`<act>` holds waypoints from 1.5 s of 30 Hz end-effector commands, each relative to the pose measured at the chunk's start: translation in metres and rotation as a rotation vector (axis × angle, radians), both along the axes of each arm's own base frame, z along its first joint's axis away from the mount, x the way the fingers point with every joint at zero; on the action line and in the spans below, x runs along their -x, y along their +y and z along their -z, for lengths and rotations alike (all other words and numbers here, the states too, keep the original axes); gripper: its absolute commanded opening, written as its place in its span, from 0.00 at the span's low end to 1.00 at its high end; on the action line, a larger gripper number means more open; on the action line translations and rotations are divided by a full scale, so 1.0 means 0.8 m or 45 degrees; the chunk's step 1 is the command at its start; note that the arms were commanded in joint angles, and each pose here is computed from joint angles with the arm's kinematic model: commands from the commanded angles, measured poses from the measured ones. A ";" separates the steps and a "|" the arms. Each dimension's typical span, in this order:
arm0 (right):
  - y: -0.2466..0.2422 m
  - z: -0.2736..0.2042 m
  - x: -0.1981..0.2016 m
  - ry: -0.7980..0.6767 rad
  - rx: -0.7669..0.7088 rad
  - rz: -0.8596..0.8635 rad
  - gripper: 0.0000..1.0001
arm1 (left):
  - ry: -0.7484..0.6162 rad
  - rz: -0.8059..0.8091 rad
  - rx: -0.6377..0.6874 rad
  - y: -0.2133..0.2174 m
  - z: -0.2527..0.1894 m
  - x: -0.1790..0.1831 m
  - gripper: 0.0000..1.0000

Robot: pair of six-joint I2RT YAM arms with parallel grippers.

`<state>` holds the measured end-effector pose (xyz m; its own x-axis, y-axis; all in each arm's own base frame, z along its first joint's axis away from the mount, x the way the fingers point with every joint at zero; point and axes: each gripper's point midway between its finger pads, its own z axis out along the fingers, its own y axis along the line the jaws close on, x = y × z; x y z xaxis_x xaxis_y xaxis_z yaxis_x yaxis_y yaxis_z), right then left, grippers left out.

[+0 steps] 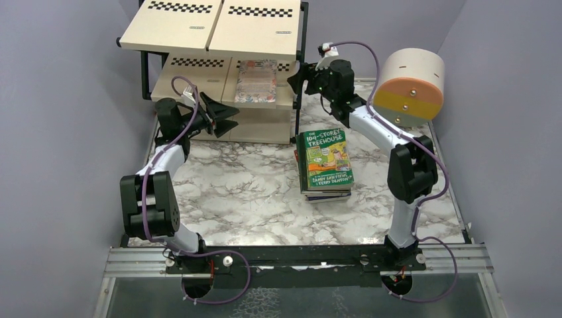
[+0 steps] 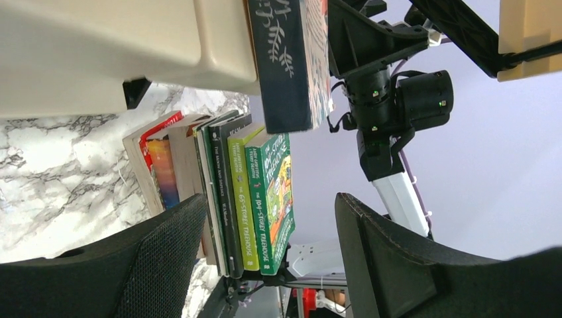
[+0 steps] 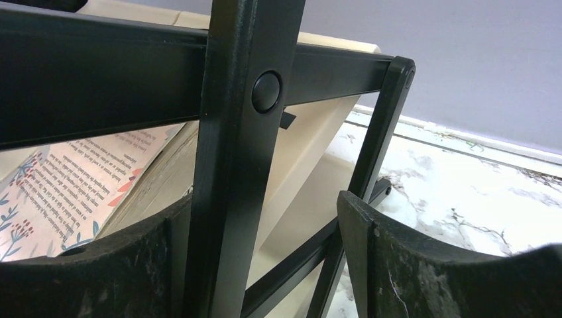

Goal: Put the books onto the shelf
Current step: Adjust the shelf at the center of the board.

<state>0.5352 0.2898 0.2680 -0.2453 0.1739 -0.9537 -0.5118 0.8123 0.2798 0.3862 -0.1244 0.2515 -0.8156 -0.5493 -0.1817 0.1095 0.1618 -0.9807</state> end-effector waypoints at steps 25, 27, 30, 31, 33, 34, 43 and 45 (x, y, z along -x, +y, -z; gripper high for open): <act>-0.082 0.026 -0.062 -0.031 0.085 0.158 0.67 | -0.116 -0.456 -0.445 0.088 -0.034 0.031 0.64; -0.080 0.027 -0.066 -0.027 0.082 0.149 0.67 | -0.119 -0.500 -0.472 0.094 -0.035 0.033 0.64; -0.078 0.027 -0.067 -0.028 0.077 0.139 0.67 | -0.144 -0.629 -0.516 0.112 -0.042 0.034 0.65; -0.078 0.028 -0.068 -0.029 0.076 0.136 0.67 | -0.165 -0.701 -0.537 0.122 -0.048 0.032 0.64; -0.077 0.029 -0.068 -0.027 0.075 0.131 0.67 | -0.202 -0.825 -0.566 0.138 -0.057 0.033 0.65; -0.078 0.030 -0.067 -0.024 0.075 0.130 0.67 | -0.223 -0.886 -0.575 0.146 -0.063 0.032 0.65; -0.076 0.030 -0.060 -0.011 0.060 0.104 0.67 | -0.364 -1.317 -0.813 0.230 -0.107 0.009 0.63; -0.076 0.029 -0.058 -0.007 0.057 0.097 0.67 | -0.427 -1.380 -0.875 0.243 -0.116 0.008 0.63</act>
<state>0.5754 0.2429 0.2653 -0.1981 0.1780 -0.9639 -0.4719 0.8446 0.2530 0.3727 0.0279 0.3167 -0.0851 -0.7227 -0.6859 -0.0960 0.6912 -0.7163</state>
